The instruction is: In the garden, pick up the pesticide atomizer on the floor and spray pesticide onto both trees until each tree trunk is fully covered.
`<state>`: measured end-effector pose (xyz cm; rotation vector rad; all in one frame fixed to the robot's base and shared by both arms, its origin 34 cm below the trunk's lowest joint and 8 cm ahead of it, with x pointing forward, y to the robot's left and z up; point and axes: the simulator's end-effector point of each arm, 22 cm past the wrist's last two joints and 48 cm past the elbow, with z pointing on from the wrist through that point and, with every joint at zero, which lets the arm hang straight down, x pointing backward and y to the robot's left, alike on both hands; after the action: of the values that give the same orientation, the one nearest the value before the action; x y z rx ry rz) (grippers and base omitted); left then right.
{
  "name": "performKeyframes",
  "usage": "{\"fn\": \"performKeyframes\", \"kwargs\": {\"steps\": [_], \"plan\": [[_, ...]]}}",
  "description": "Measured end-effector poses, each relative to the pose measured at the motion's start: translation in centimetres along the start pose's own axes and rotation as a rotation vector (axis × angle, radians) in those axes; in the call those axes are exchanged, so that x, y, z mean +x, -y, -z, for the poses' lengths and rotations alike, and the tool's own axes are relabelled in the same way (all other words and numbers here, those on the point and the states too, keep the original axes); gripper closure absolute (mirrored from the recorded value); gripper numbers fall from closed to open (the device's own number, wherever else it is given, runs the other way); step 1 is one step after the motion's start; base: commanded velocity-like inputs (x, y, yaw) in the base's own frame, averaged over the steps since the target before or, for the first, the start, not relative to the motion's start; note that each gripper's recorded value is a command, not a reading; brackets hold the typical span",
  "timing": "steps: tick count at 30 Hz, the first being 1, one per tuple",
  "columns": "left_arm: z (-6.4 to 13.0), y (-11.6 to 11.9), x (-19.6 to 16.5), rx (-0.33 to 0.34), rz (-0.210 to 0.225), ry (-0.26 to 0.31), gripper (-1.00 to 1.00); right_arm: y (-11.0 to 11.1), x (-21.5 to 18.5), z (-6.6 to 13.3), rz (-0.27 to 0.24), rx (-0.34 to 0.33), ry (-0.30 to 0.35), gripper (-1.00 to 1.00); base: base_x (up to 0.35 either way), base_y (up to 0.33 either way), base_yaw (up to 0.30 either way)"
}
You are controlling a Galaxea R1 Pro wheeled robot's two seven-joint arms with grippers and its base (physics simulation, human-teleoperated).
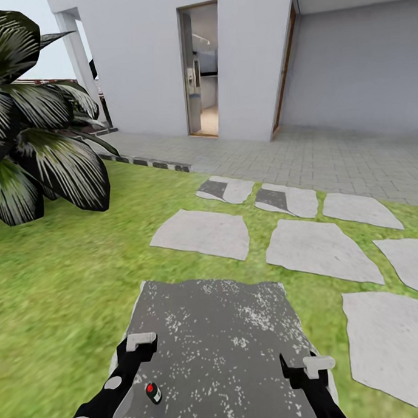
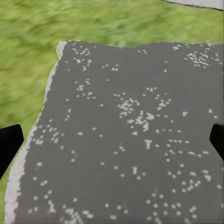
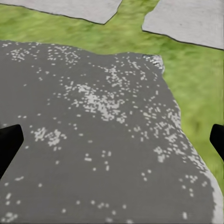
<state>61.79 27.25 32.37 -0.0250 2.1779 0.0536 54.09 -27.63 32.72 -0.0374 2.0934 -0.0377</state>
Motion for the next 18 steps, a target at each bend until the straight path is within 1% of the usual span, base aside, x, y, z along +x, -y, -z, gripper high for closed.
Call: {"fn": "performKeyframes", "kwargs": {"steps": [2, 3, 5, 6, 7, 8, 9, 10, 11, 12, 13, 16, 18], "plan": [[-0.2, 0.0, 0.4, 0.000, 0.000, 0.000, -1.00, -0.1, -0.2, -0.3, 0.000, -0.001, 0.014, -1.00, 0.000, 0.000, 0.000], [-0.2, 0.0, 0.6, 0.000, 0.000, 0.000, -1.00, 0.0, -0.8, -0.5, 0.000, 0.000, 0.032, -1.00, 0.000, 0.000, 0.000], [-0.4, 0.1, 1.1, 0.001, 0.000, 0.000, -1.00, -0.1, -3.1, -1.1, 0.001, -0.001, 0.090, -1.00, 0.000, 0.000, 0.000], [-0.5, 0.1, 1.3, 0.001, 0.001, 0.000, -1.00, -0.1, -3.7, -1.3, 0.000, -0.001, 0.108, -1.00, 0.000, 0.000, 0.000], [-0.6, 0.1, 1.5, 0.001, 0.001, 0.000, -1.00, -0.1, -5.3, -1.5, 0.000, -0.001, 0.146, -1.00, 0.000, 0.000, 0.000], [-0.6, 0.1, 1.7, 0.001, 0.000, 0.000, -1.00, -0.1, -7.7, -1.8, 0.001, -0.002, 0.197, -1.00, 0.000, 0.000, 0.000], [-0.7, 0.2, 1.9, 0.002, 0.000, 0.000, -1.00, -0.1, -8.8, -2.0, 0.002, -0.002, 0.212, -1.00, 0.000, 0.000, 0.000], [-0.8, 0.2, 2.2, 0.002, 0.000, 0.000, -1.00, -0.1, -9.3, -2.2, 0.002, -0.002, 0.202, -1.00, 0.000, 0.000, 0.000], [-0.9, 0.2, 2.4, 0.003, -0.001, 0.000, -1.00, -0.1, -9.1, -2.5, 0.001, -0.001, 0.168, -1.00, 0.000, 0.000, 0.000], [-1.0, 0.2, 2.6, 0.003, -0.001, 0.000, -1.00, -0.1, -8.5, -2.8, 0.000, -0.001, 0.118, -1.00, 0.000, 0.000, 0.000], [-1.0, 0.2, 2.8, 0.003, -0.001, 0.000, -1.00, -0.1, -7.9, -2.9, 0.000, -0.001, 0.088, -1.00, 0.000, 0.000, 0.000], [-1.3, 0.2, 3.5, 0.003, -0.002, 0.001, -1.00, 0.0, -4.2, -3.1, -0.004, 0.000, -0.085, -1.00, 0.000, 0.000, 0.000], [-1.4, 0.2, 3.9, 0.003, -0.001, 0.001, -1.00, 0.0, -3.5, -3.2, -0.005, 0.000, -0.099, -1.00, 0.000, 0.000, 0.000]]}}
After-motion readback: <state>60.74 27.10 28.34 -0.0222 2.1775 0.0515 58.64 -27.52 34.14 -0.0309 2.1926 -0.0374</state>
